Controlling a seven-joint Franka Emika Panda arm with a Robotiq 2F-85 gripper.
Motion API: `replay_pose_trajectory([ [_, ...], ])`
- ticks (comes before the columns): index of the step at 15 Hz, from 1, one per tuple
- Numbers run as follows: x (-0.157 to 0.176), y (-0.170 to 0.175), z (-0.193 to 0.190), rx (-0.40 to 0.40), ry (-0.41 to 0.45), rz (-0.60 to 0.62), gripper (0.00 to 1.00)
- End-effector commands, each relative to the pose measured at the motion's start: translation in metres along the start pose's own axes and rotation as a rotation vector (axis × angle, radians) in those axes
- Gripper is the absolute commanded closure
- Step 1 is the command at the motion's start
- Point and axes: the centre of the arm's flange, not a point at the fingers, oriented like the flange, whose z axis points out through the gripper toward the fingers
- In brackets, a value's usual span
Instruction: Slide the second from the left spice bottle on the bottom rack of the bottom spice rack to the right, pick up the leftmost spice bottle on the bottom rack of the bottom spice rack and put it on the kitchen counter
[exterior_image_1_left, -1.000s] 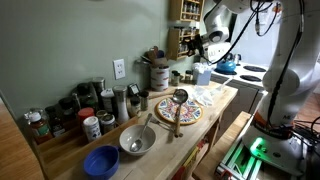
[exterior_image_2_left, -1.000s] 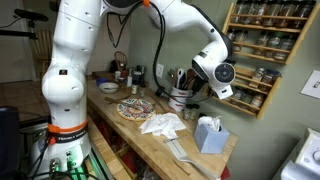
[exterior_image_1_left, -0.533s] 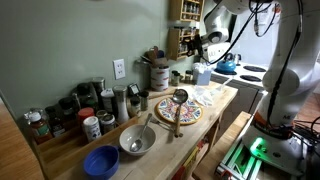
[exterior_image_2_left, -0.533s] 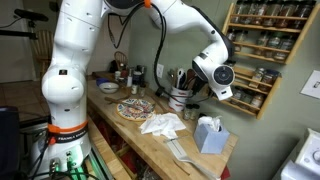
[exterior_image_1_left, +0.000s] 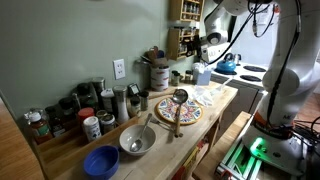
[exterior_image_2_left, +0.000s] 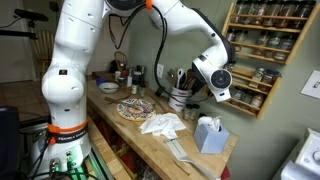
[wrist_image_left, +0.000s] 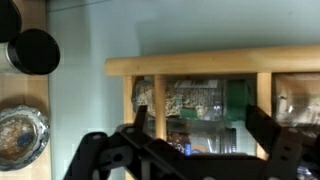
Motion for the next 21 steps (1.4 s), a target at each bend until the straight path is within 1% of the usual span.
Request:
replay_pose_trajectory([
  [1,0.005,0.01,0.002,0.056,-0.017,0.026,0.0],
  [4,0.005,0.013,0.001,0.099,-0.046,0.036,0.0],
  [9,0.009,0.02,0.002,0.126,-0.07,0.065,0.0],
  [12,0.006,0.022,0.002,0.086,-0.096,0.033,0.0],
  [17,0.001,0.02,-0.001,0.006,-0.106,-0.018,0.0],
  [21,0.005,0.022,-0.009,-0.055,-0.095,-0.042,0.0],
])
